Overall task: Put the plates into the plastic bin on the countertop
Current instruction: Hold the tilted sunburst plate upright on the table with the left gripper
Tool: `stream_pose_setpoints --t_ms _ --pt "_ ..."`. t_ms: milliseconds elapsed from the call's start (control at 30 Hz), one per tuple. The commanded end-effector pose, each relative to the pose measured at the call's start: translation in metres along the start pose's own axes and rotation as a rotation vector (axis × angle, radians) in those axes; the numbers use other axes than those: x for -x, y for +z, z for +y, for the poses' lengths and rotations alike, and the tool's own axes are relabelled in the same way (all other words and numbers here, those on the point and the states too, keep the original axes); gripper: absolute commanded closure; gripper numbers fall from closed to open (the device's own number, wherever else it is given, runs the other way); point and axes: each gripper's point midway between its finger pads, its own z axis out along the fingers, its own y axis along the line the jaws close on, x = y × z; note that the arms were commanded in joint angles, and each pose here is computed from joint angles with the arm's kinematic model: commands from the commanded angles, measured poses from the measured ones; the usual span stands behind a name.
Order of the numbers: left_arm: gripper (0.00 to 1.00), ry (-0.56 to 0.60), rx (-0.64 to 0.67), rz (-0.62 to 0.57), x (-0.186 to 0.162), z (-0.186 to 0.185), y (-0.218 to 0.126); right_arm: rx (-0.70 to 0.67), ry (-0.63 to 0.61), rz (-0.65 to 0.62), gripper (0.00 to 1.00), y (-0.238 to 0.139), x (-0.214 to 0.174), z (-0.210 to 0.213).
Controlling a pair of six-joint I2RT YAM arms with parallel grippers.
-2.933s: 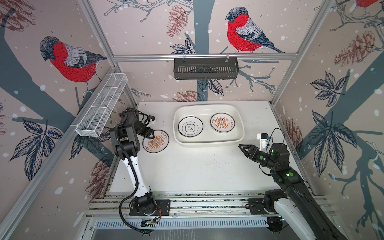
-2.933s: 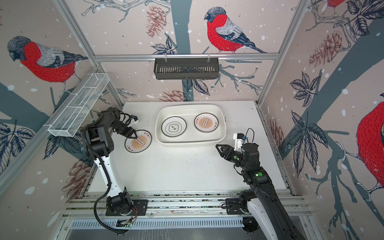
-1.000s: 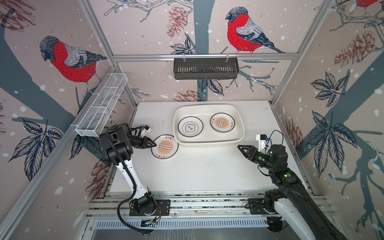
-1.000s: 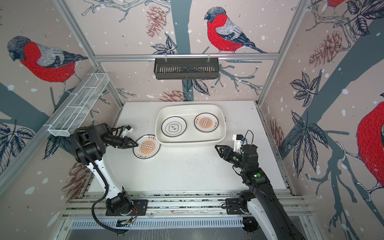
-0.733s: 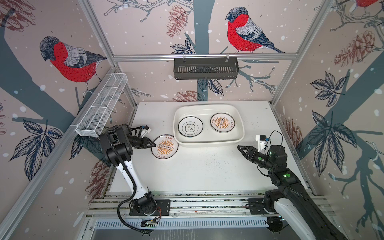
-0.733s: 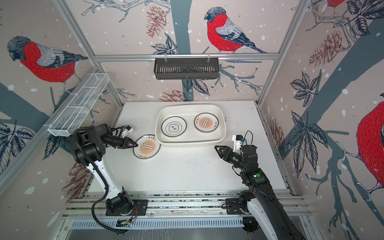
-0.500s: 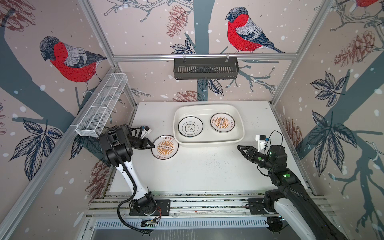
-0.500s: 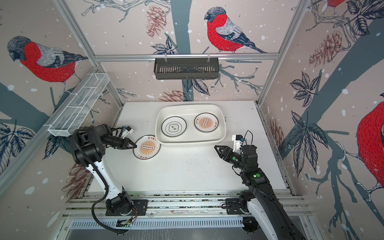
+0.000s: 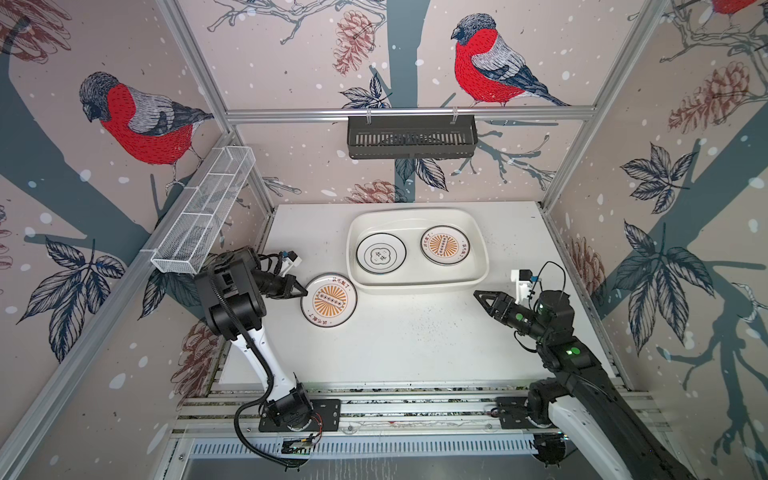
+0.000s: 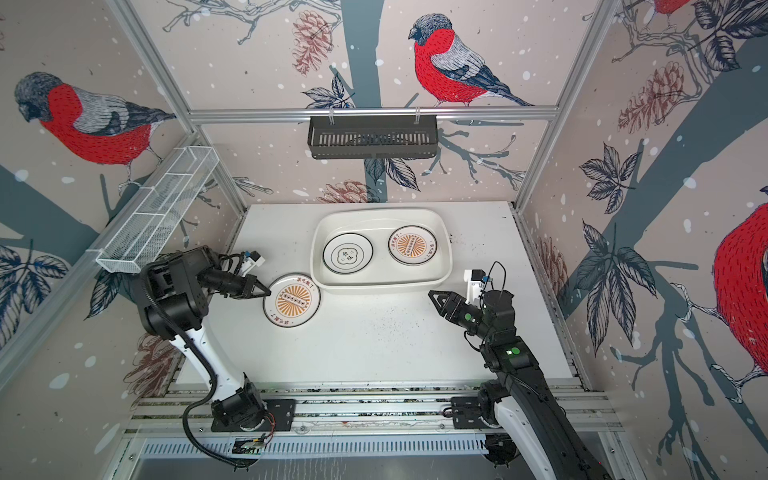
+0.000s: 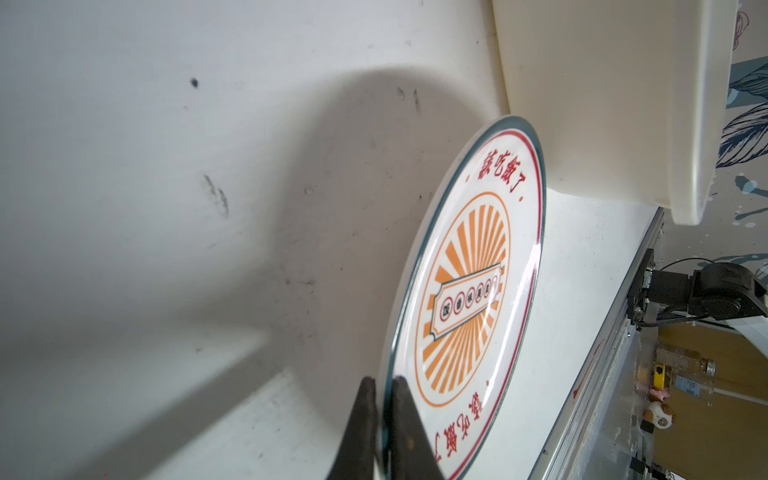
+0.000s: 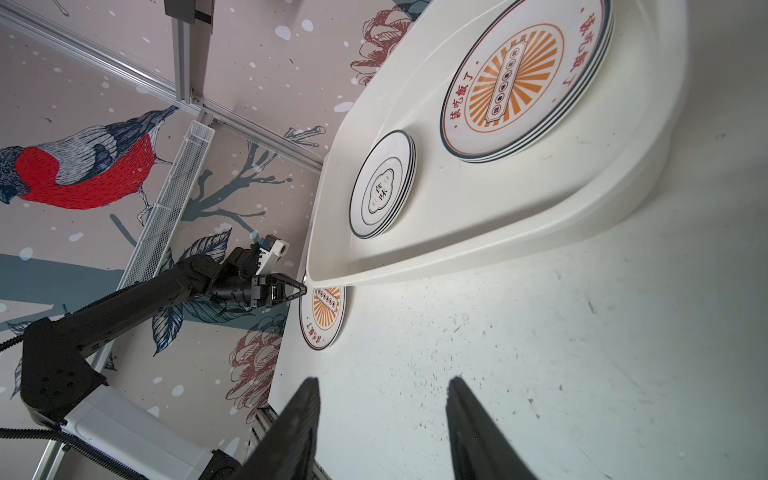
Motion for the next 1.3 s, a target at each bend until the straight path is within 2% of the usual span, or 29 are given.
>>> stream_pose_setpoints --t_ms 0,300,1267 --pt "0.95 0.045 0.02 0.021 -0.003 -0.004 -0.009 0.029 -0.014 -0.011 0.49 -0.001 0.004 0.008" --pt "1.0 0.076 0.081 0.038 0.001 -0.005 -0.025 0.033 -0.02 -0.009 0.49 -0.001 0.006 0.011" --pt "1.0 0.184 0.296 0.057 0.039 -0.025 -0.107 0.042 -0.032 -0.006 0.49 -0.001 0.006 0.013"
